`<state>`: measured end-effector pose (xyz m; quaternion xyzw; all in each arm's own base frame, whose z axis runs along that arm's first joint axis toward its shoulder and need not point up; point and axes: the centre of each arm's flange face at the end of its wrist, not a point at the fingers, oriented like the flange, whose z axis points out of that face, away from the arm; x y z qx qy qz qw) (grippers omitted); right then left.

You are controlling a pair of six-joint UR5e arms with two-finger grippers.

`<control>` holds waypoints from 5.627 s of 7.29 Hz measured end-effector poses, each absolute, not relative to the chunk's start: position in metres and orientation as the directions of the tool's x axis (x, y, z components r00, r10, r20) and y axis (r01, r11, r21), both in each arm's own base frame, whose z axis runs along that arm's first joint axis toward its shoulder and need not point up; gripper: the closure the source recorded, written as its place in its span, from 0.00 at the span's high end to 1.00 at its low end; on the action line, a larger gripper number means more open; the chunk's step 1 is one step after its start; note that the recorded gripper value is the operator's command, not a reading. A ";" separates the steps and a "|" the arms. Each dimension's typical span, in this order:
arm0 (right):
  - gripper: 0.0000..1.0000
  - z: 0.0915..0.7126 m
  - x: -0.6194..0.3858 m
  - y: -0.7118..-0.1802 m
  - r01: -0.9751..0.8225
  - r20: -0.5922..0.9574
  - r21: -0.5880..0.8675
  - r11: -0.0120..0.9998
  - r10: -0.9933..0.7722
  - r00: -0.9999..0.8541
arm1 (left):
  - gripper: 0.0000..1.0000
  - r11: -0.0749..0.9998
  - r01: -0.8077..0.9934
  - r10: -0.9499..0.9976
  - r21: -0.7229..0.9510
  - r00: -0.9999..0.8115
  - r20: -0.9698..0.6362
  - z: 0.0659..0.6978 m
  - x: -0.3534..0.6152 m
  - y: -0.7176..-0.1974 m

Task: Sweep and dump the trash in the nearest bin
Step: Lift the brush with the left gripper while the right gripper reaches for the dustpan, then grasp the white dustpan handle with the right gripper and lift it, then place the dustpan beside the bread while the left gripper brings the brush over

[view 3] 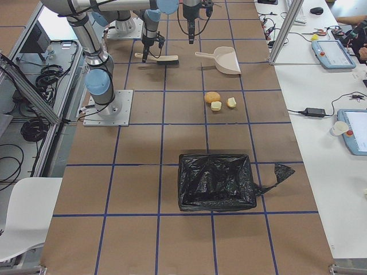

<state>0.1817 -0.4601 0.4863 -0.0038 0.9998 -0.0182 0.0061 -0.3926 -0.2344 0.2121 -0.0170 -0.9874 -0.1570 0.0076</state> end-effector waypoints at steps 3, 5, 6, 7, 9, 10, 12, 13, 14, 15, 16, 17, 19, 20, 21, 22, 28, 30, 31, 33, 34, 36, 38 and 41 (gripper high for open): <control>1.00 0.486 0.182 -0.460 -0.007 -0.013 -0.036 0.999 -0.008 -1.000 | 0.39 0.950 0.043 0.039 0.309 -0.999 0.018 0.211 -0.392 -0.234; 1.00 0.486 0.182 -0.460 -0.007 -0.013 -0.036 0.999 -0.008 -1.000 | 0.00 0.950 0.033 0.029 0.312 -0.999 0.016 0.211 -0.392 -0.234; 1.00 0.486 0.182 -0.460 -0.007 -0.013 -0.036 0.999 -0.008 -1.000 | 0.00 0.949 0.025 0.021 0.314 -1.000 0.015 0.210 -0.392 -0.234; 1.00 0.486 0.182 -0.460 -0.007 -0.013 -0.036 0.999 -0.008 -1.000 | 0.00 0.949 0.021 0.018 0.314 -1.000 0.014 0.211 -0.392 -0.234; 1.00 0.486 0.182 -0.460 -0.007 -0.013 -0.036 0.999 -0.008 -1.000 | 0.00 0.952 0.021 0.017 0.305 -1.000 0.018 0.214 -0.392 -0.234; 1.00 0.486 0.182 -0.460 -0.008 -0.013 -0.036 0.999 -0.008 -1.000 | 0.00 0.955 0.024 0.018 0.294 -1.000 0.025 0.219 -0.393 -0.235; 0.97 0.486 0.181 -0.460 -0.007 -0.012 -0.036 0.999 -0.008 -1.000 | 0.00 0.964 0.031 0.021 0.264 -0.999 0.042 0.234 -0.393 -0.237; 0.95 0.486 0.179 -0.461 -0.017 -0.008 -0.036 0.999 -0.017 -1.000 | 0.00 0.970 0.033 0.022 0.242 -0.999 0.048 0.248 -0.391 -0.237; 0.94 0.485 0.173 -0.464 -0.035 -0.006 -0.035 0.999 -0.035 -0.999 | 0.00 0.976 0.035 0.026 0.215 -0.999 0.044 0.266 -0.387 -0.238; 0.94 0.483 0.162 -0.470 -0.045 -0.013 -0.034 0.998 -0.046 -0.999 | 0.00 0.981 0.035 0.030 0.192 -0.999 0.026 0.287 -0.383 -0.240; 0.95 0.477 0.154 -0.476 -0.055 -0.048 -0.045 0.997 -0.057 -0.997 | 0.00 0.984 0.032 0.031 0.178 -0.999 0.007 0.310 -0.379 -0.247; 0.95 0.462 0.153 -0.483 -0.065 -0.103 -0.073 0.995 -0.072 -0.992 | 0.00 0.983 0.028 0.030 0.181 -0.999 -0.009 0.333 -0.373 -0.260; 0.95 0.411 0.166 -0.495 -0.095 -0.142 -0.135 0.986 -0.114 -0.983 | 0.00 0.969 0.031 0.037 0.244 -0.999 -0.021 0.369 -0.340 -0.306; 0.94 0.389 0.183 -0.499 -0.123 -0.139 -0.169 0.978 -0.147 -0.979 | 0.00 0.960 0.020 0.026 0.279 -1.000 -0.017 0.377 -0.313 -0.332; 0.94 0.371 0.204 -0.503 -0.133 -0.134 -0.197 0.971 -0.161 -0.978 | 0.00 0.952 0.002 0.005 0.306 -1.000 -0.010 0.379 -0.282 -0.357; 0.95 0.353 0.231 -0.506 -0.122 -0.122 -0.222 0.967 -0.151 -0.981 | 0.00 0.947 -0.021 -0.023 0.322 -1.000 0.003 0.377 -0.248 -0.383; 0.94 0.245 0.346 -0.503 -0.086 -0.010 -0.330 0.940 -0.095 -0.995 | 0.00 0.933 -0.052 -0.084 0.355 -0.994 0.075 0.350 -0.157 -0.464; 0.85 0.233 0.346 -0.504 -0.083 -0.005 -0.315 0.945 -0.089 -0.996 | 0.00 0.933 -0.048 -0.093 0.357 -0.990 0.110 0.352 -0.165 -0.462; 0.58 0.230 0.345 -0.505 -0.078 -0.005 -0.310 0.947 -0.084 -0.996 | 0.00 0.933 -0.048 -0.100 0.358 -0.987 0.129 0.356 -0.166 -0.461; 0.11 0.230 0.345 -0.505 -0.072 -0.008 -0.310 0.948 -0.079 -0.997 | 0.00 0.926 -0.051 -0.109 0.374 -0.985 0.137 0.360 -0.168 -0.453; 0.07 0.232 0.344 -0.506 -0.070 -0.013 -0.312 0.948 -0.078 -0.997 | 0.00 0.923 -0.052 -0.112 0.382 -0.984 0.136 0.361 -0.169 -0.449; 0.04 0.234 0.344 -0.506 -0.069 -0.021 -0.313 0.947 -0.080 -0.997 | 0.00 0.917 -0.051 -0.115 0.396 -0.984 0.139 0.356 -0.170 -0.444; 0.00 0.236 0.344 -0.507 -0.072 -0.021 -0.317 0.946 -0.083 -0.996 | 0.00 0.920 -0.051 -0.114 0.390 -0.984 0.139 0.358 -0.170 -0.444; 0.00 0.291 0.308 -0.524 -0.145 -0.020 -0.310 0.940 -0.159 -0.987 | 0.00 0.929 0.006 -0.059 0.371 -0.985 0.165 0.361 -0.166 -0.447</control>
